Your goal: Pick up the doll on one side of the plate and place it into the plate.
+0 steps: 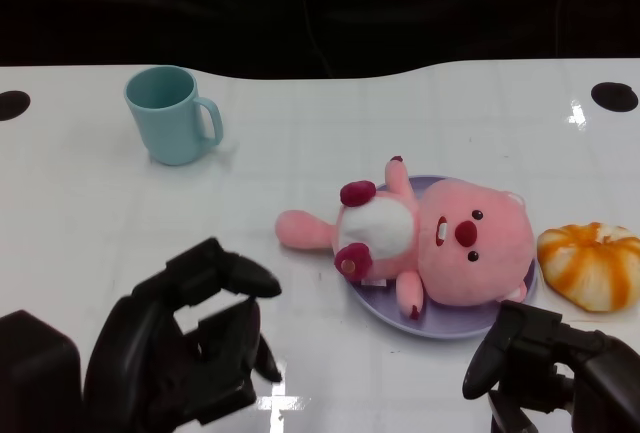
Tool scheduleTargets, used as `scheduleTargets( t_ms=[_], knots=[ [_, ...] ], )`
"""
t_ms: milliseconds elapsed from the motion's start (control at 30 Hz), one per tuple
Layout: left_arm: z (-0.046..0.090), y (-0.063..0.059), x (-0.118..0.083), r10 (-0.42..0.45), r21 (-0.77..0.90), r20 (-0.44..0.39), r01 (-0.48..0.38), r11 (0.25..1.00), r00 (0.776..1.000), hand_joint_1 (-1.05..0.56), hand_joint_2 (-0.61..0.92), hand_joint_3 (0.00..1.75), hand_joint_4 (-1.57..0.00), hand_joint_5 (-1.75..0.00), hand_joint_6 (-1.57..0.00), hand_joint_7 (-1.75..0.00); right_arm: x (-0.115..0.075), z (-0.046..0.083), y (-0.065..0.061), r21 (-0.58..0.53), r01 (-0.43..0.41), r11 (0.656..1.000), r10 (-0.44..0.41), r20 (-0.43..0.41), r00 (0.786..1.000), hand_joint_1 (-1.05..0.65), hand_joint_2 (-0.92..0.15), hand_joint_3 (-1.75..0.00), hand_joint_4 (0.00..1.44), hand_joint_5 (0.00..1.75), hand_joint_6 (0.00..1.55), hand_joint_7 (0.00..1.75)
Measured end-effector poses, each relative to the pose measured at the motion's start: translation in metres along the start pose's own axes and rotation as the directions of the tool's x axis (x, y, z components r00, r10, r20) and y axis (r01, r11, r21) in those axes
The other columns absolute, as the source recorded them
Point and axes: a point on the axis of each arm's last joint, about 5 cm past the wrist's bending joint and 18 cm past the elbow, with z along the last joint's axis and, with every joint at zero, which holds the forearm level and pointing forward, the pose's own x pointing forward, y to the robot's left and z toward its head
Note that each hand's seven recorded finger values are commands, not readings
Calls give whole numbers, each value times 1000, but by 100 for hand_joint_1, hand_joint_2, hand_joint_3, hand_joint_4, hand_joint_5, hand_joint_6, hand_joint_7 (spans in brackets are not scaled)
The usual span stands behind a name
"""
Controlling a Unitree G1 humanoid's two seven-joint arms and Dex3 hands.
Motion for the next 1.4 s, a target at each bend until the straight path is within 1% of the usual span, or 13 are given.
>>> scheduleTargets(
  t_ms=[133,267,400,633,800,1000,1233,1400],
  knots=[
    [2,-2,-10,1,-46,-52,-4,999,999,-12,45,143,-95,-175,-76,-174,0,0,-1,-2,0,1000,0,2,1000,-10,-60,-118,62,175,54,153],
    [-1,0,-16,-16,-91,-128,4,996,992,-12,40,148,-94,-175,-77,-173,1,-1,-3,-1,0,1000,0,-4,1000,-10,-60,-117,62,174,54,152],
    [-2,4,-15,-39,-105,-159,23,994,986,-11,36,153,-93,-175,-76,-174,1,-3,-4,5,1,1000,-1,-10,1000,-10,-60,-117,62,174,55,151],
    [-8,18,-6,-39,-89,-233,19,996,972,-11,36,153,-91,-175,-76,-175,1,-4,-4,7,3,1000,-3,-15,1000,-7,-61,-118,61,175,55,151],
    [-10,21,-2,-60,-96,-249,37,995,967,-13,37,152,-90,-175,-74,-174,0,-4,-4,0,4,1000,-4,-13,1000,-7,-60,-119,61,175,55,151],
    [-11,20,-2,-67,-90,-262,45,995,963,-13,37,154,-90,-175,-74,-175,-1,-4,-4,1,6,1000,-6,-13,1000,-4,-59,-122,62,175,55,152],
    [-11,20,-2,-82,-83,-270,61,995,959,-13,37,155,-89,-175,-73,-175,-2,-4,-4,-9,7,1000,-7,-7,1000,-6,-60,-120,61,175,54,152],
    [-11,20,-2,-84,-80,-273,64,995,958,-13,38,154,-90,-175,-72,-175,-2,-4,-4,-18,8,1000,-8,-8,1000,-4,-61,-117,62,174,54,152]
  ],
)
